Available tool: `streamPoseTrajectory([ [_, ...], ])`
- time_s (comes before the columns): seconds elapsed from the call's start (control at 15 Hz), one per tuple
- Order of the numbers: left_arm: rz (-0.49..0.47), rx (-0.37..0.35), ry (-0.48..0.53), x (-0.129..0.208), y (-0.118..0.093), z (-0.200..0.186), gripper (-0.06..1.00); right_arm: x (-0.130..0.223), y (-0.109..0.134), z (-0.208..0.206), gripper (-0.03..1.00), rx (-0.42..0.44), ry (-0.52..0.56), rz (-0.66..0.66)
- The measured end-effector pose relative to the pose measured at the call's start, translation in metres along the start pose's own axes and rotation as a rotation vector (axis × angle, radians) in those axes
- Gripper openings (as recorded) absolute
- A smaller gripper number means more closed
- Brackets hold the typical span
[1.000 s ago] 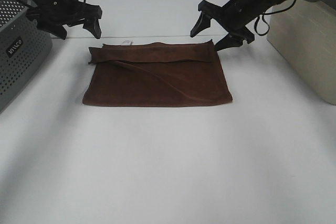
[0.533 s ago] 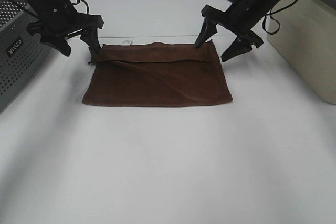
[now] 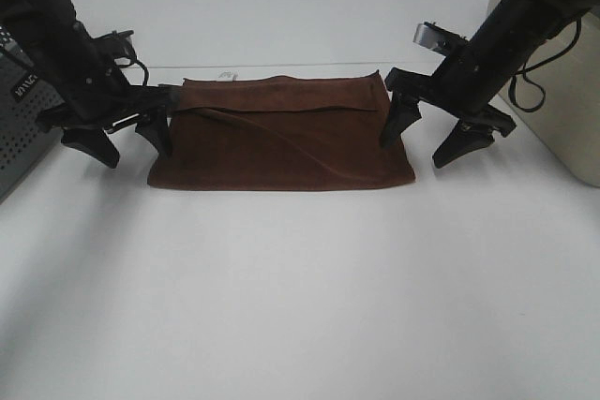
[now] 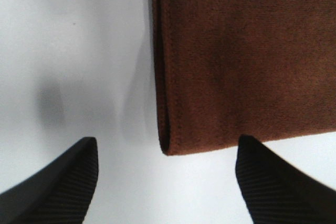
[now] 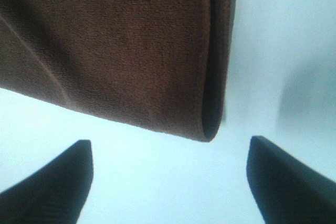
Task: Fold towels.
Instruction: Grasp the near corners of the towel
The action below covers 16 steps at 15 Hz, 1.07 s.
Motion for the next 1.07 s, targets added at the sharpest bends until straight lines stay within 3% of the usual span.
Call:
streamPoseTrajectory([
  [0.33,-0.042,0.065,-0.014,-0.004,-0.007,0.026,0.7,-0.008,-0.004,0.008,0.76,0.002,-0.056,-0.042],
  [0.6,-0.069,0.147,-0.002,-0.004,-0.018,0.039,0.69,-0.01,-0.01,0.03,0.76,-0.012,-0.037,-0.032],
  [0.73,-0.066,0.171,-0.001,-0.004,-0.022,0.041,0.67,-0.013,-0.006,0.034,0.71,-0.039,-0.044,-0.025],
  [0.87,-0.065,0.171,0.004,-0.003,-0.021,0.044,0.51,-0.017,-0.005,0.038,0.57,-0.057,-0.064,-0.012],
  [1.07,-0.06,0.16,0.014,-0.001,-0.018,0.049,0.14,-0.019,-0.009,0.044,0.28,-0.048,-0.075,-0.004],
])
Point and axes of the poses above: a point on each arm's last joint axis where the gripper is mounted, z pointing out along that axis toward the gripper, y along the wrist's bending axis when the last joint is at zero, x = y × z, the point moved 9 cm from there along z, pointing out along that axis toward the gripper, and after that the axes turned 5 degrees about -z, right-handed, at the moved point
